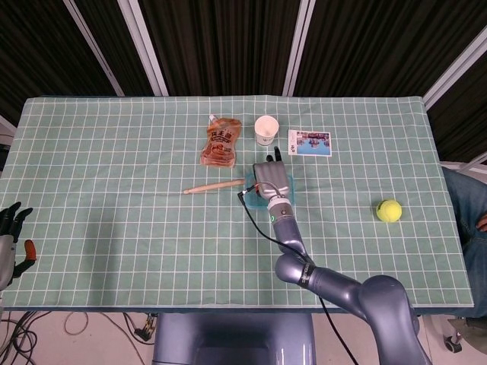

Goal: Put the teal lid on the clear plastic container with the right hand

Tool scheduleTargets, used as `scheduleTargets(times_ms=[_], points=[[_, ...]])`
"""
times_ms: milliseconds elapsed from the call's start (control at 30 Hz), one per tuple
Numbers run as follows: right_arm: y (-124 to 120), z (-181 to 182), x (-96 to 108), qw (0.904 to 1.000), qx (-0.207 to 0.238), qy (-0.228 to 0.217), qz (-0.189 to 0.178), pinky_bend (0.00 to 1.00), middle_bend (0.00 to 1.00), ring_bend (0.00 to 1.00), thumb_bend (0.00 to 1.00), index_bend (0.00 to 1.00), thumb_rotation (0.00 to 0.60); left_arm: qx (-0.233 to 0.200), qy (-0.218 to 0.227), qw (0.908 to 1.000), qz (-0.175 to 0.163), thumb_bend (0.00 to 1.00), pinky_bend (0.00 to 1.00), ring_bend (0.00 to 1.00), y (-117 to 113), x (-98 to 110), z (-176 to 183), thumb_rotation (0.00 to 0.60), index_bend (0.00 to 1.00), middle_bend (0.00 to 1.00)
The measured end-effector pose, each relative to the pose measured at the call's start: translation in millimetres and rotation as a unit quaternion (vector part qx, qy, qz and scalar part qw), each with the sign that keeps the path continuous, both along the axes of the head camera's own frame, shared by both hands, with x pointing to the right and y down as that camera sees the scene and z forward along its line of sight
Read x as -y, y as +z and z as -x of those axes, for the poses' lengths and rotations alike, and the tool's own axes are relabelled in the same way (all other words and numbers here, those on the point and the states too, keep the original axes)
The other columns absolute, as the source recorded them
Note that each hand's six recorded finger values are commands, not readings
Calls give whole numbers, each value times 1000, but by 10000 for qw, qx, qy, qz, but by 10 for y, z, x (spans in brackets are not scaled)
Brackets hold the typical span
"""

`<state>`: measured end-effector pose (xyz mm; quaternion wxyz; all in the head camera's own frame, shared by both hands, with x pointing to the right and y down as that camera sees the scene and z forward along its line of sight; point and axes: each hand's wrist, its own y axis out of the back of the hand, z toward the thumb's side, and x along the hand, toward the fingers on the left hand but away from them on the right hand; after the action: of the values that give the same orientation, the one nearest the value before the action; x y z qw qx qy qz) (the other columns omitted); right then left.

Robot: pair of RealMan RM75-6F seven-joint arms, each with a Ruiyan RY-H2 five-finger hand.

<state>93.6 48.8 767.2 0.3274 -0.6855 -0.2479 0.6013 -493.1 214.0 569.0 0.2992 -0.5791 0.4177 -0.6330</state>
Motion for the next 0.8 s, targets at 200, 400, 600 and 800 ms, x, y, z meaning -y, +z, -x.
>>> scheduleTargets(times_ms=[200,400,600,800], points=[[16,3,-10,10000,-53,-49,6,0,583,254,482,778,600,2,-8,10000,-1,657,0,0,1,0,4,600,111,0],[14,22,-19,9998,-100,-146,-26,0,583,254,483,784,600,0,-8,10000,-1,657,0,0,1,0,4,600,111,0],[-5,54,-26,9995,-134,-253,-104,0,583,254,483,791,600,-1,-5,10000,-4,657,0,0,-1,-1,3,600,111,0],[-36,99,-21,9990,-162,-357,-212,0,583,254,483,791,600,-4,-4,10000,-6,657,0,0,-3,-1,4,600,111,0]])
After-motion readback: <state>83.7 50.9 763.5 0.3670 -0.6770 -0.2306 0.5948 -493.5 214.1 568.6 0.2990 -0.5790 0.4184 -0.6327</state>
